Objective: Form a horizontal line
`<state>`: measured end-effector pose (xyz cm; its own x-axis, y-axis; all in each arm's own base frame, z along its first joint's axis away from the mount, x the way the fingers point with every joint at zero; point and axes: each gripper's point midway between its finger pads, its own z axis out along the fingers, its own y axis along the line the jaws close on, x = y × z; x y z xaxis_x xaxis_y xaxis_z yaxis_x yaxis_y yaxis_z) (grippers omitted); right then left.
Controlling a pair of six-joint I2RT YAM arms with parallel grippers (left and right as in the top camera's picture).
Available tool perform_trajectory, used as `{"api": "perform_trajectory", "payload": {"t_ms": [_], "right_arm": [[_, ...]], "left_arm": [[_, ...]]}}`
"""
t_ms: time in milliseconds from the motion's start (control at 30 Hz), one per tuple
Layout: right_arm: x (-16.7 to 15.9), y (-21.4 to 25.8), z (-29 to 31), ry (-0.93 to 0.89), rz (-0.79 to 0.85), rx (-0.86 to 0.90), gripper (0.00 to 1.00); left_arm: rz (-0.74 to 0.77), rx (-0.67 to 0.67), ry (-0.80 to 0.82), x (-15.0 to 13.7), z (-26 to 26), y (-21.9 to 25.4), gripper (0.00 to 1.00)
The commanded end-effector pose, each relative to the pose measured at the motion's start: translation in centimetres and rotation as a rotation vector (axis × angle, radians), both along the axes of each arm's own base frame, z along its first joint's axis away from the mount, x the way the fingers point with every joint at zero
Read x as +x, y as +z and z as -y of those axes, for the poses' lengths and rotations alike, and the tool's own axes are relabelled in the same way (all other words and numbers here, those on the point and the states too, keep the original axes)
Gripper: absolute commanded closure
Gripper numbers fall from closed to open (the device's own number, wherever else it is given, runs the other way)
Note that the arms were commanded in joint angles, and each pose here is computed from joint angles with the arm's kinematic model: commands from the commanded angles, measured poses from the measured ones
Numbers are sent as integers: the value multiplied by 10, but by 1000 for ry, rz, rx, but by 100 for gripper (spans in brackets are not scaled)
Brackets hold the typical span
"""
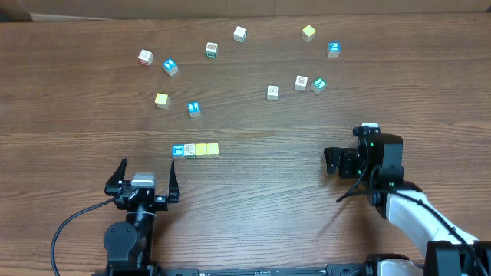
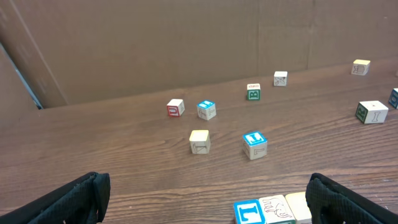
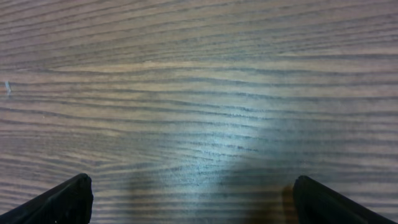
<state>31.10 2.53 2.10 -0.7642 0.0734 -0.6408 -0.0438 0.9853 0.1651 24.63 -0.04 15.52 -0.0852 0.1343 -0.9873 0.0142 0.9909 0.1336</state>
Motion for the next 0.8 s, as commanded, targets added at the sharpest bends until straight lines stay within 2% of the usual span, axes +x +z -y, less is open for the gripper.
{"api": "perform_trajectory", "payload": {"t_ms": [0,200,767], "right_arm": [[-5,0,2,-5,47,-10,0],[-9,0,3,-7,114,-11,0],[-57,-23,3,-19,84,39,0]], "left_arm": [[8,19,1,0,0,0,0],[8,19,2,0,0,0,1],[8,19,1,0,0,0,1]]}}
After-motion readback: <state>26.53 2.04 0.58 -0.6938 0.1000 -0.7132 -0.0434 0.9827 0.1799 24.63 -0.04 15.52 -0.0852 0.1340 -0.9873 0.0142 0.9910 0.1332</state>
